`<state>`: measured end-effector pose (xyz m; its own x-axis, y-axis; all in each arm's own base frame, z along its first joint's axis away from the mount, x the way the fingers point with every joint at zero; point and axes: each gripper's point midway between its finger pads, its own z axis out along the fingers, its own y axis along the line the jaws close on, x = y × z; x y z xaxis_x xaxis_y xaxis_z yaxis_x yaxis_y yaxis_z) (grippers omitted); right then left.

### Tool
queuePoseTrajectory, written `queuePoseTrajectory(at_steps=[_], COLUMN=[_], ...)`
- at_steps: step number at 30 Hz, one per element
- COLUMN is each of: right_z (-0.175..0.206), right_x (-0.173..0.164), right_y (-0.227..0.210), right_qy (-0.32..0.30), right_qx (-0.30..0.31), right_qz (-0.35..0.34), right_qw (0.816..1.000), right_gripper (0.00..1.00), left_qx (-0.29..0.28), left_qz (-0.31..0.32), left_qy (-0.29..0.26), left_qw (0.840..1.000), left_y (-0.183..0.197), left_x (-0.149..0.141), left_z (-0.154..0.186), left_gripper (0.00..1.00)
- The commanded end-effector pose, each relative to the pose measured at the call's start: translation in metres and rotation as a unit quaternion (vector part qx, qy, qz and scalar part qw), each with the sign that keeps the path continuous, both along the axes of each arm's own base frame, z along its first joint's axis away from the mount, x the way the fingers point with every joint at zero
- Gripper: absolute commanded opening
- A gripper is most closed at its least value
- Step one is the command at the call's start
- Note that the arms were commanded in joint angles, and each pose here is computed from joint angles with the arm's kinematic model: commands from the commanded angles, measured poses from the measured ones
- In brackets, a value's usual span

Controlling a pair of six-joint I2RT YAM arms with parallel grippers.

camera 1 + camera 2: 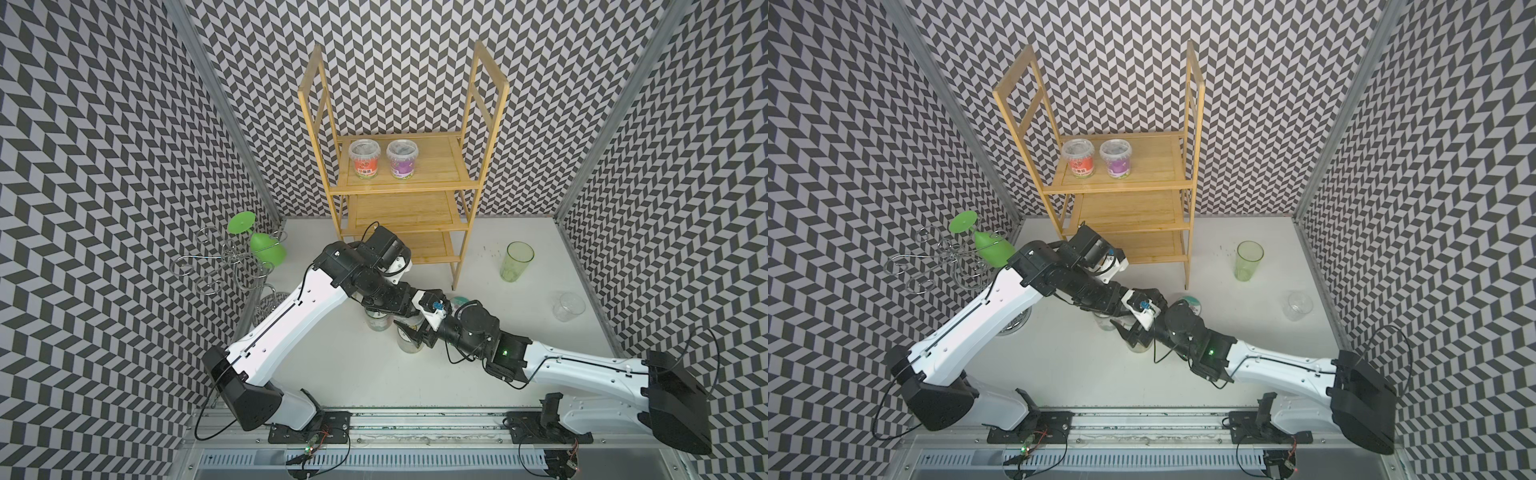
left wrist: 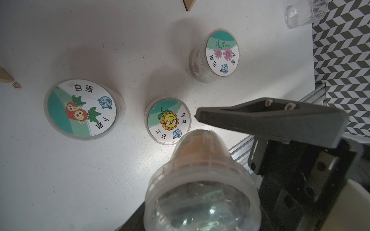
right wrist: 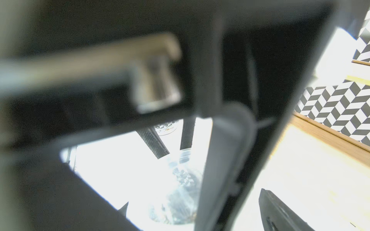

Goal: Place the seed container on the shelf
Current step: Pick up the seed jar at the center of the board.

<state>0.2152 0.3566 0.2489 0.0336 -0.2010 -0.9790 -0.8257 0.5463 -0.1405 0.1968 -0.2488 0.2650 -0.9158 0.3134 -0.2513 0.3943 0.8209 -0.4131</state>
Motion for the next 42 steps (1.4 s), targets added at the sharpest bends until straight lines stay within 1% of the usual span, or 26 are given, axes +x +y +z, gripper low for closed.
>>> queuePoseTrajectory(at_steps=[1,5,14,21,24,26,31,33,38,42], right_z=[-0.019,-0.022,-0.024,-0.023,-0.021,-0.02,-0.019,-0.018,-0.018,-0.019], right_x=[0.001,0.002,0.006,0.008,0.009,0.009,0.007,0.007,0.009,0.01], right_y=[-0.001,0.0,0.003,0.003,0.003,0.003,0.003,0.002,0.002,0.003], right_qy=[0.013,0.013,0.01,0.007,0.004,0.002,0.0,-0.002,-0.002,-0.002], right_qx=[-0.037,-0.042,-0.047,-0.047,-0.046,-0.046,-0.048,-0.047,-0.048,-0.049], right_qz=[0.001,-0.002,-0.005,-0.006,-0.006,-0.006,-0.001,0.0,-0.001,-0.001], right_qw=[0.999,0.999,0.999,0.999,0.999,0.999,0.999,0.999,0.999,0.999], right_gripper=[0.88,0.83,0.76,0.68,0.66,0.65,0.65,0.65,0.64,0.64], left_qx=[-0.038,-0.043,-0.055,-0.062,-0.065,-0.065,-0.062,-0.062,-0.063,-0.064], left_qz=[-0.023,-0.026,-0.031,-0.037,-0.038,-0.05,-0.051,-0.051,-0.053,-0.055], left_qy=[-0.022,-0.019,-0.017,-0.011,-0.009,-0.016,-0.028,-0.03,-0.035,-0.041], left_qw=[0.999,0.999,0.998,0.997,0.997,0.997,0.996,0.996,0.996,0.996], left_y=[-0.014,-0.015,-0.017,-0.019,-0.02,-0.02,-0.018,-0.017,-0.016,-0.014], left_x=[-0.002,-0.003,-0.006,-0.01,-0.011,-0.011,-0.009,-0.009,-0.01,-0.011], left_z=[0.021,0.023,0.028,0.029,0.03,0.031,0.033,0.033,0.035,0.037], left_gripper=[0.57,0.57,0.57,0.58,0.62,0.64,0.77,0.8,0.88,0.92])
